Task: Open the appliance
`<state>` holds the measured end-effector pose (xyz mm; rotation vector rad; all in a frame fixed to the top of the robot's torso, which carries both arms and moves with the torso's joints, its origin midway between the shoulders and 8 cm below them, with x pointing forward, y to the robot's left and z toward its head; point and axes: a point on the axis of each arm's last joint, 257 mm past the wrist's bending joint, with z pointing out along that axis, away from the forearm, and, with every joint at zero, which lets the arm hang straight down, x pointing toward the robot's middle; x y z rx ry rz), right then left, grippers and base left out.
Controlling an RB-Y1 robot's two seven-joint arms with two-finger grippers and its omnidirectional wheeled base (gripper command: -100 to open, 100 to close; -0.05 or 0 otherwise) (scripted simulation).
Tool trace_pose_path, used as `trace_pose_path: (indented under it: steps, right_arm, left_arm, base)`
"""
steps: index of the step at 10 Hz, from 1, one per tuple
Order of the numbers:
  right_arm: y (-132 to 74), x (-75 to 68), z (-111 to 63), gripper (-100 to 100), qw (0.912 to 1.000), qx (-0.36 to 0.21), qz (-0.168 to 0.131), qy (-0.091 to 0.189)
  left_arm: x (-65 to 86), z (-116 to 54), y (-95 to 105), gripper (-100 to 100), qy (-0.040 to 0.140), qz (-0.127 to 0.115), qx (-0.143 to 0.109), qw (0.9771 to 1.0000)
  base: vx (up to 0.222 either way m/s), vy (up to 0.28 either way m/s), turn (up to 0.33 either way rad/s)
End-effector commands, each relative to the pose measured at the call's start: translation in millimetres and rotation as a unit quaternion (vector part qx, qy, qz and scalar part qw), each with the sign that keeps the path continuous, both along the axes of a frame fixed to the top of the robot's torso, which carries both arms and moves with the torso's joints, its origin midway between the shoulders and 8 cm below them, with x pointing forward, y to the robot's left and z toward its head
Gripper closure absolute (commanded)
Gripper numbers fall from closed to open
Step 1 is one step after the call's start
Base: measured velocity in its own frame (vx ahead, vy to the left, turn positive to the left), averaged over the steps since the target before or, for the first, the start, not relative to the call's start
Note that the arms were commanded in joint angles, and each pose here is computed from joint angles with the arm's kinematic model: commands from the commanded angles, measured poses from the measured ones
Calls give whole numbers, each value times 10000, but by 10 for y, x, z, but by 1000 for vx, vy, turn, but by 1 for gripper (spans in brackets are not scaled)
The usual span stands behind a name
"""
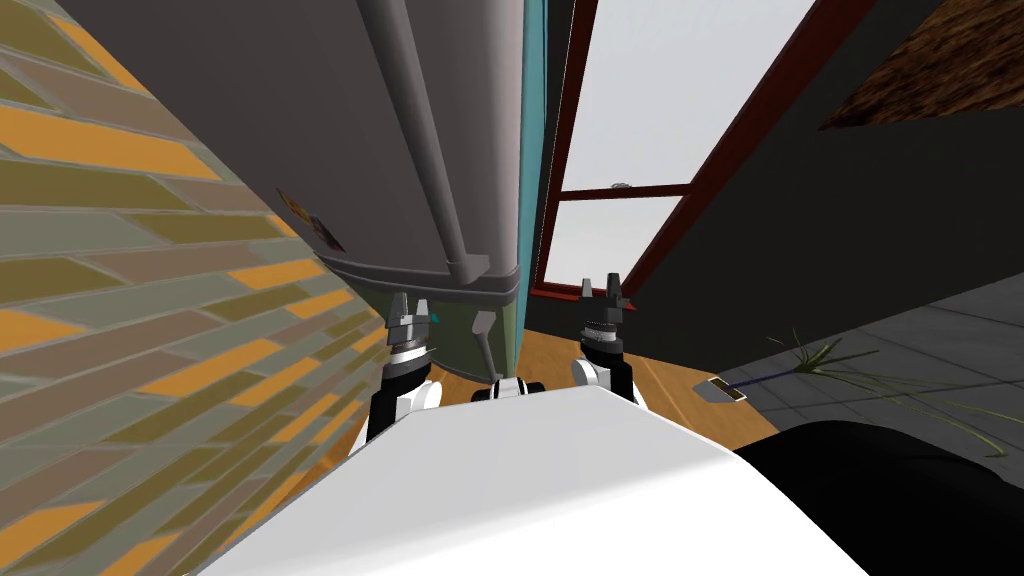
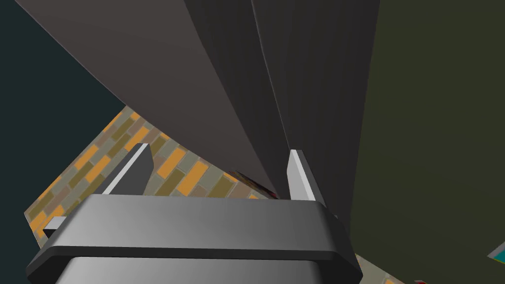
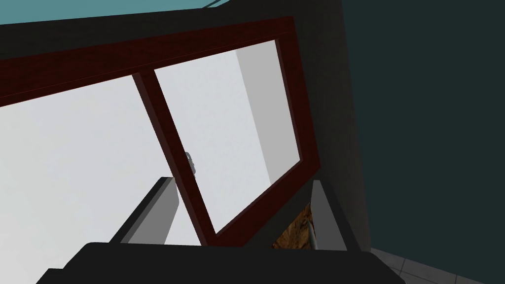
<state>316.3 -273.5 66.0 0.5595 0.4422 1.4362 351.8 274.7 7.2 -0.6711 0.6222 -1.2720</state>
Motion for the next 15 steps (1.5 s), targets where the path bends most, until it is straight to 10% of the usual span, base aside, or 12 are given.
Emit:
trace_pose_path:
  steps: [1,8,15]
  right_arm:
    - [-1,1,-2,0,10000,0,-1,3]
    - [-1,1,-3,0,10000,0,-1,4]
    - [-1,1,-3,0,10000,0,-1,4]
  left_arm:
    - [22,-41,-18,-100,195,-66,315,9993]
    - [80,-225,80,-100,955,65,947,9909]
    - [114,-427,201,-100,1632,222,1444,9757]
  base:
    - [-25,-41,-9]
    - [-17,-67,-16]
    - [-22,-60,-13]
